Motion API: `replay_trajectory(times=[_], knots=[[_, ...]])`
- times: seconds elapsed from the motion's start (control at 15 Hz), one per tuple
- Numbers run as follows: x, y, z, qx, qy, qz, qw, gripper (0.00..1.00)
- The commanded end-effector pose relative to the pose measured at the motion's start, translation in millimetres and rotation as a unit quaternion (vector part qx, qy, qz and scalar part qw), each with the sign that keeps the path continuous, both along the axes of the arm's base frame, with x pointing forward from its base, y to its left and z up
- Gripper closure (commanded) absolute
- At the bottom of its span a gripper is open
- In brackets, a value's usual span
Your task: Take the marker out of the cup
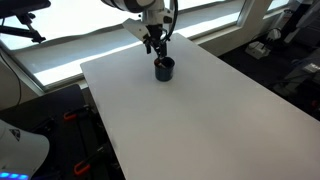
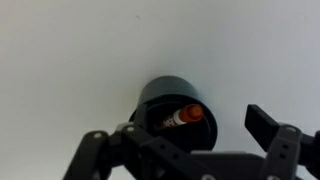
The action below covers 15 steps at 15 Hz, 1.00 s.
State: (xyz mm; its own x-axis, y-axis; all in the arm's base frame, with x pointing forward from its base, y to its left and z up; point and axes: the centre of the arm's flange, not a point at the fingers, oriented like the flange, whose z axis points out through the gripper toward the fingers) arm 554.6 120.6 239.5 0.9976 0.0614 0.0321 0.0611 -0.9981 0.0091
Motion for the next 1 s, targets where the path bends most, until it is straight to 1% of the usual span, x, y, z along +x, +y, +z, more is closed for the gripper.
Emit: replay_trajectory(times=[0.0, 0.4, 0.6, 0.93], knots=[[-7, -11, 12, -0.017, -0.010, -0.001, 0.9998, 0.00], [10, -31, 4, -0.062, -0.027, 0.049, 0.9965, 0.00], [18, -34, -1, -0.069, -0.044, 0.071, 0.9942, 0.00], [32, -27, -10, -0.059, -0.104, 0.114, 0.9862, 0.00]])
